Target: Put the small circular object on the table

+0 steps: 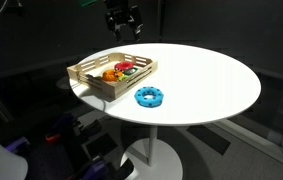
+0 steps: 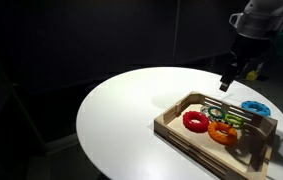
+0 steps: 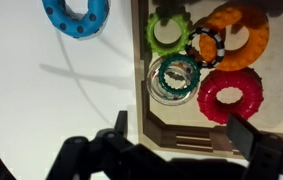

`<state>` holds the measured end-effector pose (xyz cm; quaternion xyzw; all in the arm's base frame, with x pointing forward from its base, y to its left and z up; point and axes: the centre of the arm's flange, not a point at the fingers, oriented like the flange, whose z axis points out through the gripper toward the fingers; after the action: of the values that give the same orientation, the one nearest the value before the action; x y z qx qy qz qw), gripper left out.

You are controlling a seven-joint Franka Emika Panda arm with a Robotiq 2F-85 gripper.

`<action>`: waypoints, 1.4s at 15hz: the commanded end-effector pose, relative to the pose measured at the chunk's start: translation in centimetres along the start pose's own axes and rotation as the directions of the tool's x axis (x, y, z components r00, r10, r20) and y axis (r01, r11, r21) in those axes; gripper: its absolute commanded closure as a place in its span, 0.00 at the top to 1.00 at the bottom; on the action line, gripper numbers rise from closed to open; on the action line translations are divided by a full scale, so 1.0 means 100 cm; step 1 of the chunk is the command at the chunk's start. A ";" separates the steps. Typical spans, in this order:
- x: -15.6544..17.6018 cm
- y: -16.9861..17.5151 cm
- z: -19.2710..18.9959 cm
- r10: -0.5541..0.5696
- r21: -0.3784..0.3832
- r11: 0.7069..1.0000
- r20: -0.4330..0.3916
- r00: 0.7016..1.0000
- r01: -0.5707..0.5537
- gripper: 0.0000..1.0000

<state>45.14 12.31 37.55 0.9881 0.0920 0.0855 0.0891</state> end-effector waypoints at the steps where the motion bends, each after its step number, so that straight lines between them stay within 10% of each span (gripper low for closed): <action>1: 0.009 0.008 0.022 0.005 0.015 1.000 0.013 1.000 -0.005 1.00; 21: 0.025 -0.012 0.103 0.080 0.133 0.986 0.123 0.989 -0.096 1.00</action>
<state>48.33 12.35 27.87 0.9982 0.0491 0.0249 0.0247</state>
